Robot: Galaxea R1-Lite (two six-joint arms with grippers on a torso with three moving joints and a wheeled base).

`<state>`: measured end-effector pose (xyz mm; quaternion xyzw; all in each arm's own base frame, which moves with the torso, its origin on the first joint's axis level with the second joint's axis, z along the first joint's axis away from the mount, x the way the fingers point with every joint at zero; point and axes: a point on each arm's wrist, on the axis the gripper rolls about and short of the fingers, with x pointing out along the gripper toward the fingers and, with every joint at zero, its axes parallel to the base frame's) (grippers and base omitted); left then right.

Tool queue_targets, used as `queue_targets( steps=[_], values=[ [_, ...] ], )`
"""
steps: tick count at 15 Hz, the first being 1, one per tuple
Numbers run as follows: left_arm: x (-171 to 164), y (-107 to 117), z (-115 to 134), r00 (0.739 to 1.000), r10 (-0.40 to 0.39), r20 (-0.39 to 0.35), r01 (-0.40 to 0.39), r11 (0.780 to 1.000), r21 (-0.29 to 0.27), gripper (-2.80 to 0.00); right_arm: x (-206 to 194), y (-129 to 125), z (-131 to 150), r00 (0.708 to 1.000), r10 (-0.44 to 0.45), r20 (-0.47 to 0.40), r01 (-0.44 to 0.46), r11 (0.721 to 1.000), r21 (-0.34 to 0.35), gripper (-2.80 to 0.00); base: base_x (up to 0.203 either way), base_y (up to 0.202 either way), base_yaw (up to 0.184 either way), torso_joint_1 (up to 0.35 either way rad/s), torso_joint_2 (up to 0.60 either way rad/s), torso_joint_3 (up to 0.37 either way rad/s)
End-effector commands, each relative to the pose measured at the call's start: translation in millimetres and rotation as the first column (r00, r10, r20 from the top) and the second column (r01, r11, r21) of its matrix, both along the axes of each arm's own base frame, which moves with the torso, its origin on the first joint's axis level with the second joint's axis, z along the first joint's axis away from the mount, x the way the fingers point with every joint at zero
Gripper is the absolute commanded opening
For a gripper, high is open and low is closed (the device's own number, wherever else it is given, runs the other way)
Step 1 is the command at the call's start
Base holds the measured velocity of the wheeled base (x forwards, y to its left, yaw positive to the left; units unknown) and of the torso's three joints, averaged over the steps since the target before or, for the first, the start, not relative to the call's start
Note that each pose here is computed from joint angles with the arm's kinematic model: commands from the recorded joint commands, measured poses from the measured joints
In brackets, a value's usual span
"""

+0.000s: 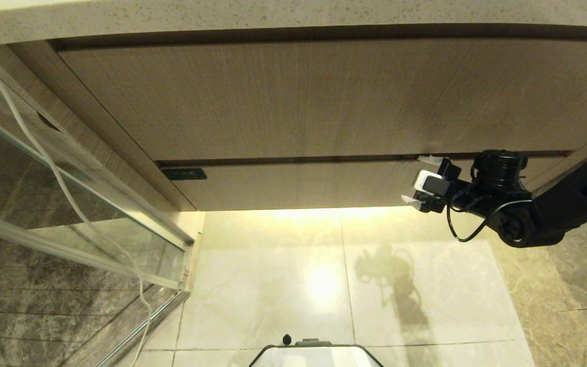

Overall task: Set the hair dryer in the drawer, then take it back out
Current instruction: Pull open the drawer

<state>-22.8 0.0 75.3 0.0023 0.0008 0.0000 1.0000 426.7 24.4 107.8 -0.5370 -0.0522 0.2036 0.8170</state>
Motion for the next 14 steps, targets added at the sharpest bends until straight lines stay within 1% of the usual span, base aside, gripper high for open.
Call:
queue_targets(
  steps=[1,6,9,11,12,14],
  values=[
    [0.1,0.0,-0.4,1.0,0.0,-0.002,0.0,1.0,0.0,-2.8,4.0,0.1,-3.1,1.0,0.002,0.016,-0.002,1.0,-0.004,0.0,0.0,0.0,0.0,0.0,0.0,0.0],
    [0.1,0.0,-0.4,1.0,0.0,-0.002,0.0,1.0,0.0,-2.8,15.0,0.6,-9.1,0.997,0.003,0.073,-0.003,1.0,-0.001,0.0,0.0,0.0,0.0,0.0,0.0,0.0],
    [0.1,0.0,-0.4,1.0,0.0,-0.002,0.0,1.0,0.0,-2.8,18.2,0.7,-19.3,0.999,0.002,0.049,-0.002,1.0,-0.001,0.0,0.0,0.0,0.0,0.0,0.0,0.0],
    [0.0,0.0,0.0,1.0,0.0,0.0,0.0,1.0,0.0,-2.8,20.8,0.5,-25.7,1.0,-0.013,0.024,0.013,1.0,0.02,0.0,0.0,0.0,0.0,0.0,0.0,0.0],
    [0.1,0.0,-0.4,1.0,0.0,-0.002,0.0,1.0,0.0,-2.8,20.7,0.0,-28.0,0.999,-0.038,0.006,0.038,0.999,0.027,0.0,0.0,0.0,0.0,0.0,0.0,0.0],
    [0.0,0.0,-0.5,1.0,0.0,0.0,0.0,1.0,0.0,-2.8,18.9,-0.6,-32.2,0.996,-0.068,-0.061,0.07,0.997,0.04,0.0,0.0,0.0,0.0,0.0,0.0,0.0]
  ],
)
